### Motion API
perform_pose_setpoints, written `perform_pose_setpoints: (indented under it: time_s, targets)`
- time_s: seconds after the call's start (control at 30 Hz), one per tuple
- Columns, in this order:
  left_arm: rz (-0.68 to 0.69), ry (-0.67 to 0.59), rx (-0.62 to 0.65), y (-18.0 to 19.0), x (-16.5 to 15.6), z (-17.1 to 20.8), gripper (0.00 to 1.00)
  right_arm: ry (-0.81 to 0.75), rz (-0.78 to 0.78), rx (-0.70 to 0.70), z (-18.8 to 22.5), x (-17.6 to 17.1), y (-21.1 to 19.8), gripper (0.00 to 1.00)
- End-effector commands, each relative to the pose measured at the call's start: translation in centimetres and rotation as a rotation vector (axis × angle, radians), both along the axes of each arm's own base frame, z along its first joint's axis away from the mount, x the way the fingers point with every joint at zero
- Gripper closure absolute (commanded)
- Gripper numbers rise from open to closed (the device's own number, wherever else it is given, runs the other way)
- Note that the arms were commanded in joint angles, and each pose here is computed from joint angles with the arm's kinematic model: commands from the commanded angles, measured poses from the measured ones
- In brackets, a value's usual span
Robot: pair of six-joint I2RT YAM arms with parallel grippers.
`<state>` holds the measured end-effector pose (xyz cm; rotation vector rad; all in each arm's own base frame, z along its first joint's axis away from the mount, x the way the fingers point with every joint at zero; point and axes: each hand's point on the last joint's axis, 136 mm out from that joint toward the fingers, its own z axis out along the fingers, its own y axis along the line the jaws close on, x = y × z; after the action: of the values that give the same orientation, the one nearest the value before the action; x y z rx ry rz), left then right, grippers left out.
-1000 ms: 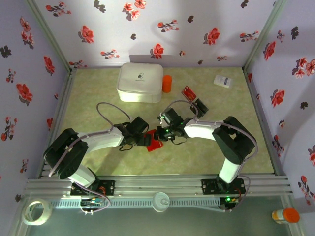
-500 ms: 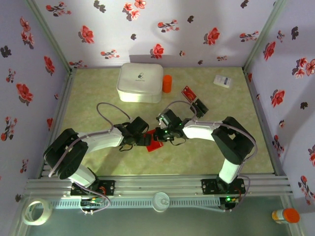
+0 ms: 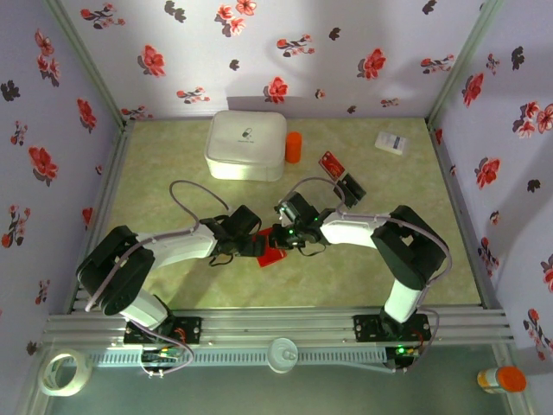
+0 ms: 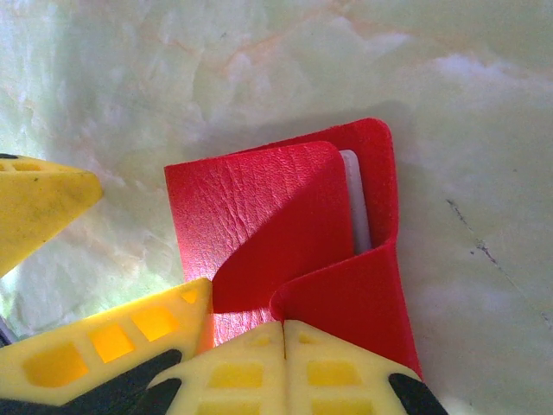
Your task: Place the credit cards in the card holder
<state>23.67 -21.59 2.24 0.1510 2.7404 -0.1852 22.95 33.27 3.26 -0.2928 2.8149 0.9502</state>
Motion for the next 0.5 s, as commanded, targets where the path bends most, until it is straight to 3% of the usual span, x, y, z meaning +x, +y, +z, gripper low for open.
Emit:
perform_pose_setpoints:
  time_s: [0.0,0.23,0.47]
  targets:
    - [-0.023,0.036,0.089,1.5,-1.0,-1.7,0.00,0.215,-0.005,-0.229,-4.9,-5.4,-4.7,1.00]
    - [-0.013,0.011,0.065,1.0,0.4,-0.4,0.00,0.190,-0.086,-0.180,-3.6,-4.7,-4.4,1.00]
    - [0.018,-0.048,-0.024,-0.1,3.9,3.5,0.00,0.155,-0.218,-0.147,-2.4,-3.5,-4.7,1.00]
